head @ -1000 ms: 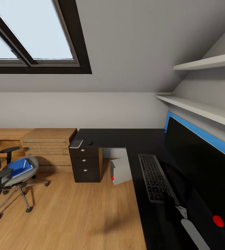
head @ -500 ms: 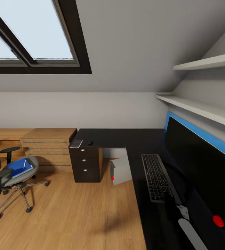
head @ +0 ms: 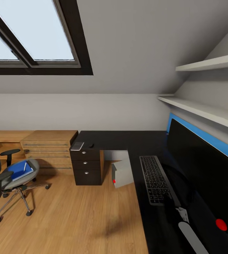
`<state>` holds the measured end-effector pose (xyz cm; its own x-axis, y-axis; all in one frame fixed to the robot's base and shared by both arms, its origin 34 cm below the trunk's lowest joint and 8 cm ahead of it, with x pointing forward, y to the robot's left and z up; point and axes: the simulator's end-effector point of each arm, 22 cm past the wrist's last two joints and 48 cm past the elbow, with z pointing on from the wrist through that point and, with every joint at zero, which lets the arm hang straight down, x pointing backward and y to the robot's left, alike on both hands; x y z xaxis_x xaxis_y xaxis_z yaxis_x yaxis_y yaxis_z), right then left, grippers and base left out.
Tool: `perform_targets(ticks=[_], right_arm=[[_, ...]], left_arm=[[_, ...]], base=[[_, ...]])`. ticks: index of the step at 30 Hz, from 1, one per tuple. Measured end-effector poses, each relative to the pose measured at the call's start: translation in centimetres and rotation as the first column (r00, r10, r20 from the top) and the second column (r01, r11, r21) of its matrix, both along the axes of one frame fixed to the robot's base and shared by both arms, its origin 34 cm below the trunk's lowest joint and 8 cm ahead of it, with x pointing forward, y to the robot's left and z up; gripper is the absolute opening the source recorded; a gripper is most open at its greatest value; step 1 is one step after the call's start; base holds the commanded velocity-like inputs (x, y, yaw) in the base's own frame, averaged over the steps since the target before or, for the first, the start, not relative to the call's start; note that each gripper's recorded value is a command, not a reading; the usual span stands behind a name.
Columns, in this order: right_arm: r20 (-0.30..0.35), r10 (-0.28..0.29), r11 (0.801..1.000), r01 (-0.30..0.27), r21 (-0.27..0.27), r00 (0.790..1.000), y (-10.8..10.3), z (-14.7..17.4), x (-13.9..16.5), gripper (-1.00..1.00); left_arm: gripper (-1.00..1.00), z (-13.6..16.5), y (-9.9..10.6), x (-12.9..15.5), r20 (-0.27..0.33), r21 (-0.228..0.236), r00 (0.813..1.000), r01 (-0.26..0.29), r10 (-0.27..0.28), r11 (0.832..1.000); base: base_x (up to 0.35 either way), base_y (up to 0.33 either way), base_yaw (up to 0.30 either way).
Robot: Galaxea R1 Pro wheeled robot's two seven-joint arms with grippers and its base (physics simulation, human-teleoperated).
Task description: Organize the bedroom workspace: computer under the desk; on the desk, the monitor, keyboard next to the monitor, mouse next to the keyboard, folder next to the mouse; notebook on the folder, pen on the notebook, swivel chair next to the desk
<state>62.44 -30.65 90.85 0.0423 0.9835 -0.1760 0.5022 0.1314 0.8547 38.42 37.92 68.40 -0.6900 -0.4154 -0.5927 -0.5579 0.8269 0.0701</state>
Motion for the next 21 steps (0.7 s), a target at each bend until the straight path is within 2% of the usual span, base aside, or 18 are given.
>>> perform_targets(ticks=[21], right_arm=[[0.006,0.019,1.0,-0.019,-0.009,1.0,0.81,0.5,0.23,-1.0]], left_arm=[[1.0,0.07,0.08,0.09,0.004,0.002,1.0,-0.002,0.002,1.0]], base=[[0.0,0.0,0.0]])
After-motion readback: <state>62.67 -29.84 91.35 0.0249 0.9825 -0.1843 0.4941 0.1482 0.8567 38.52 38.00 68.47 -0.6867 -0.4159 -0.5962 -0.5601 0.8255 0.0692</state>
